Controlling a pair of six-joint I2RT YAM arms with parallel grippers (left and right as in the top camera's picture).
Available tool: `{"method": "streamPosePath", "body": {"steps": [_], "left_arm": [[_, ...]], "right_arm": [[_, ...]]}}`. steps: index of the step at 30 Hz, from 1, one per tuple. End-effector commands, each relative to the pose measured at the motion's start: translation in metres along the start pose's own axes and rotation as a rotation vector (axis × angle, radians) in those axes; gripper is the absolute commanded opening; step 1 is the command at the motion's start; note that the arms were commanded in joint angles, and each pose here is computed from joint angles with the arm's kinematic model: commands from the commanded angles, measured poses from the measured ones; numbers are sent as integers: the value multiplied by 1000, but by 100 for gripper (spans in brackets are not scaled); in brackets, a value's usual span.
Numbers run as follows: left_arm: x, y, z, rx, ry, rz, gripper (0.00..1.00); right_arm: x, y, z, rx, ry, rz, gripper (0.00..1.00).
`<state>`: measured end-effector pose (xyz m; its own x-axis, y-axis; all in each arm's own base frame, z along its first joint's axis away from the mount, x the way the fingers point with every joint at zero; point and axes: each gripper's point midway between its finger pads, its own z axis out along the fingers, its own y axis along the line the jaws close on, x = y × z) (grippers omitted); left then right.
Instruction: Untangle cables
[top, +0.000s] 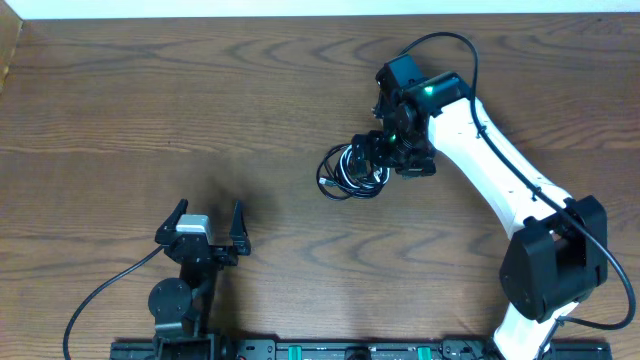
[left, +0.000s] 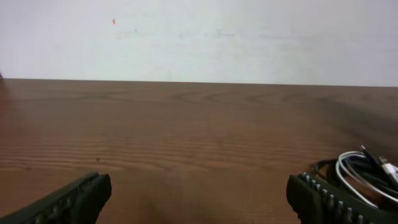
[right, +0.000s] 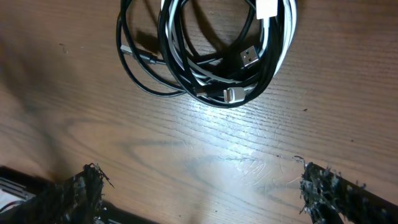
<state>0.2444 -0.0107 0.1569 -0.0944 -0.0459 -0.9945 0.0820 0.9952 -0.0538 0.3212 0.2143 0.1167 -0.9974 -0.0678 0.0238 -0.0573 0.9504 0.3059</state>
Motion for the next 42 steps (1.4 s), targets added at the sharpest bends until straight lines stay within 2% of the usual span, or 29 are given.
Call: {"method": "streamPosePath", "body": {"steps": [1, 4, 6, 12, 15, 19, 22, 26, 28, 32, 35, 38, 42], "left_arm": [[14, -16, 0, 98, 42, -49, 95], [14, -6, 1, 40, 40, -45, 95], [7, -18, 0, 110, 17, -99, 95], [11, -62, -10, 364, 79, -260, 95], [-16, -71, -16, 434, -1, -276, 95], [-75, -76, -32, 460, -134, -252, 95], [-110, -77, -46, 440, -119, -249, 95], [-134, -77, -58, 389, 40, -248, 95], [-139, -78, -61, 367, 172, -242, 95], [-138, -73, -61, 297, 450, -324, 95], [-135, -73, -52, 285, 563, -363, 95], [-102, -72, -52, 249, 752, -430, 95], [-71, -69, -49, 216, 930, -472, 95]], "right_arm": [[-3, 1, -8, -7, -23, -33, 99], [-7, 4, -8, -16, -42, -46, 99], [-10, 8, -7, -23, -58, -57, 99], [-8, 14, -6, -25, -56, -75, 99], [-4, 16, -5, -26, -46, -80, 99], [3, 17, -3, -17, -23, -83, 99], [6, 16, -3, -12, -10, -79, 99], [10, 16, -3, -17, 7, -75, 99], [13, 19, -3, -38, 25, -72, 99], [20, 27, -4, -85, 56, -70, 99], [23, 31, -5, -111, 72, -68, 99], [26, 34, -5, -126, 87, -65, 99], [23, 31, -4, -108, 72, -73, 99]]}}
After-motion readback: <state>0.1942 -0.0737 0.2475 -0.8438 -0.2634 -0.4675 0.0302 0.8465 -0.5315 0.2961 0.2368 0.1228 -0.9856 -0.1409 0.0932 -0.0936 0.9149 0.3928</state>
